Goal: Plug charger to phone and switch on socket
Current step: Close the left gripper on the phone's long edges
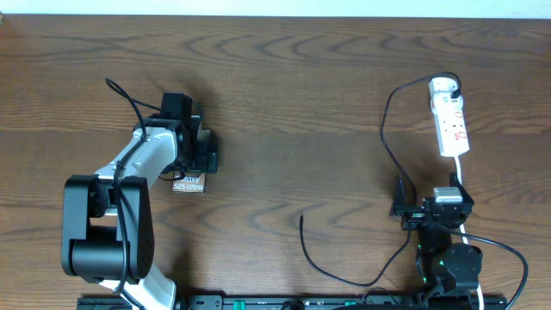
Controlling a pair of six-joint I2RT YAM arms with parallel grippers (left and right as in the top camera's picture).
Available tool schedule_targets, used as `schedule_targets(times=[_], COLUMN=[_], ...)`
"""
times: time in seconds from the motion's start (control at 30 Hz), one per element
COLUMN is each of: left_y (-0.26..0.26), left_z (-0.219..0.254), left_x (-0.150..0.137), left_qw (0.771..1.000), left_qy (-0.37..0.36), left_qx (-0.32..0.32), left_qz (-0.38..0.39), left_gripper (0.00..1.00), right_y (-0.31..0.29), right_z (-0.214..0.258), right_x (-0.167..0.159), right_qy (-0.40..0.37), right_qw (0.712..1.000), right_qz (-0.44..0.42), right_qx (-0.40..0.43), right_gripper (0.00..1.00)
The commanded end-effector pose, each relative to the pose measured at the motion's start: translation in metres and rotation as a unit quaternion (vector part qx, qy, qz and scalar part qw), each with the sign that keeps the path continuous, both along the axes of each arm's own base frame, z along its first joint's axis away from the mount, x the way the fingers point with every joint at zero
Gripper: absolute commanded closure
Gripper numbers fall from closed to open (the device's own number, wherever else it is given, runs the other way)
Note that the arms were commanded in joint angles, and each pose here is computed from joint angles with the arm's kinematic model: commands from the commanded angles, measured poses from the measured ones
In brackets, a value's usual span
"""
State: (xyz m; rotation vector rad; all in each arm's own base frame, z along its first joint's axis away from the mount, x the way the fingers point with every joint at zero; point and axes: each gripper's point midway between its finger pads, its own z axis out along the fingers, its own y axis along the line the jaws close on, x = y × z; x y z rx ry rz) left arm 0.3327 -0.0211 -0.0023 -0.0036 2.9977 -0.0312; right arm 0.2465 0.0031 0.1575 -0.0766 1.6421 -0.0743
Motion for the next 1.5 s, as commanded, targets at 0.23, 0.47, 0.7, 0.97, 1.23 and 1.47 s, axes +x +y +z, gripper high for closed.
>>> schedule_targets(times=[0.23,0.47,0.7,0.97,1.23,1.47], left_y=[0.0009,0.0016,0.0016,0.0016,0.0016,0.0016], left_z=[-0.0095,-0.0112,-0.0115,-0.0115,-0.0115,-0.0115], left_x=[-0.007,-0.0104,-0.0116,-0.0116,-0.0116,-0.0115], left_qw=[1.0,0.999,0.999,0.999,0.999,0.999], left_qy=[0.014,0.019,0.022,0.022,0.022,0.021], left_qx=[0.005,0.009,0.009,0.009,0.009,0.009], left_qz=[-0.027,-0.045,-0.044,-0.044,-0.044,-0.044], left_gripper=[0.06,0.06,0.06,0.1,0.11,0.15], right_y=[0.0023,0.0023,0.0023,0.0023,0.0023,0.0023], right_z=[-0.0005,-0.0005,-0.0005,-0.0005,-0.0005,-0.0005], right_x=[-0.0003,-0.0003,-0.0003,-0.0003,-0.0003,-0.0003], right_qy=[0.0,0.0,0.0,0.0,0.0,0.0], right_qw=[1.0,1.0,1.0,1.0,1.0,1.0], right_qz=[0.005,0.005,0.005,0.005,0.005,0.005], right_qx=[-0.005,-0.005,-0.005,-0.005,-0.005,-0.005], right_gripper=[0.01,0.01,0.01,0.01,0.01,0.01])
